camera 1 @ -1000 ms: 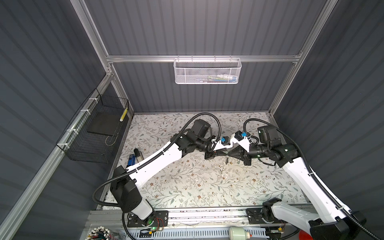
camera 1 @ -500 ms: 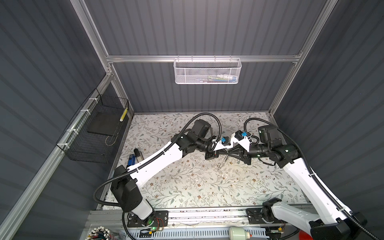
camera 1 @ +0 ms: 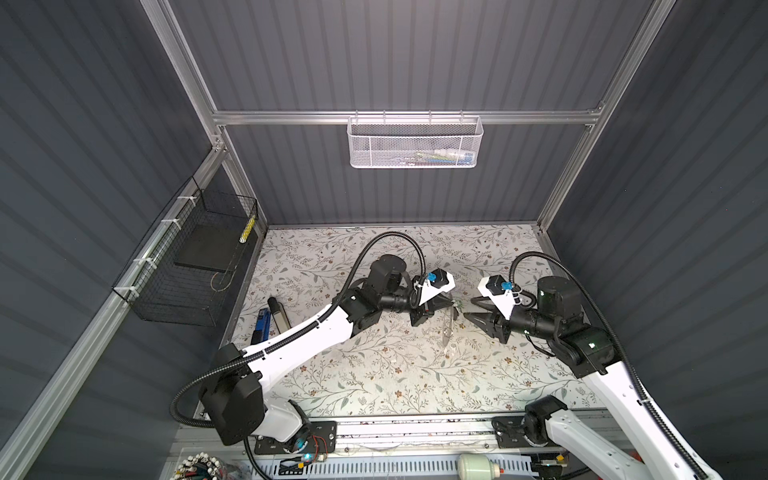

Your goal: Put the keys on the keyring

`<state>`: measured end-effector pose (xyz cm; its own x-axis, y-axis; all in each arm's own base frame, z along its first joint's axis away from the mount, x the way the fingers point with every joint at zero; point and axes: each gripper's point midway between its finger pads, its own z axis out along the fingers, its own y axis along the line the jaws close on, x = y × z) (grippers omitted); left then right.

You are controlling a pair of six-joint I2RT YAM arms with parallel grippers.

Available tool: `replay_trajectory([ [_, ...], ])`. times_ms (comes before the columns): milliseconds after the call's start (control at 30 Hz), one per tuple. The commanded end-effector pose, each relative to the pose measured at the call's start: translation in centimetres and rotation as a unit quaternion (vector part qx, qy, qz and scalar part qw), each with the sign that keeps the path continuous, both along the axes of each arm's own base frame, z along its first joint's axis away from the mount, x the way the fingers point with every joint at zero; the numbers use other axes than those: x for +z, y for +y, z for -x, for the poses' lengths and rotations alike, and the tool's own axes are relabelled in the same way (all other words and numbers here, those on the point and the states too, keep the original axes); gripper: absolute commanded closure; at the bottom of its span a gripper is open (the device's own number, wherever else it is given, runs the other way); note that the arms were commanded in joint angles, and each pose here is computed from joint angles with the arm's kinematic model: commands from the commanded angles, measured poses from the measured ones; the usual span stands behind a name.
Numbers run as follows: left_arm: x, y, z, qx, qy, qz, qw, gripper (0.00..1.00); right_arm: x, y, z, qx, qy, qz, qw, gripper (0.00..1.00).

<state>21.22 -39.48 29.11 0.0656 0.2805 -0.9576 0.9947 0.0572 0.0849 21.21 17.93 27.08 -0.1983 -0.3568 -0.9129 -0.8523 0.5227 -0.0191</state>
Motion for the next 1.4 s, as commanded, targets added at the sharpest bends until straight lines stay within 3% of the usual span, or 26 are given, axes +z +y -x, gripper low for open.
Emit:
replay_trajectory([
  [0,4.8,0.2,-0.5,0.027,-0.011,0.091,0.995,1.0,0.5,0.6,0.1,0.014,-0.01,-0.018,1.0,0.52],
  [333,7.2,0.2,-0.7,0.037,0.001,0.165,0.986,1.0,3.2,1.5,-2.0,0.014,-0.071,-0.043,0.996,0.52],
  [567,7.4,0.1,-0.7,0.035,0.007,0.18,0.983,1.0,4.6,2.0,-3.0,0.008,-0.096,-0.051,0.994,0.54],
  [933,7.8,-0.2,-1.3,0.041,0.016,0.201,0.979,1.0,6.2,2.2,-3.3,-0.002,-0.125,-0.057,0.991,0.72],
  [1367,9.1,-0.8,-2.6,0.056,0.009,0.234,0.97,1.0,4.9,2.1,-3.5,-0.032,-0.163,0.004,0.986,0.99],
])
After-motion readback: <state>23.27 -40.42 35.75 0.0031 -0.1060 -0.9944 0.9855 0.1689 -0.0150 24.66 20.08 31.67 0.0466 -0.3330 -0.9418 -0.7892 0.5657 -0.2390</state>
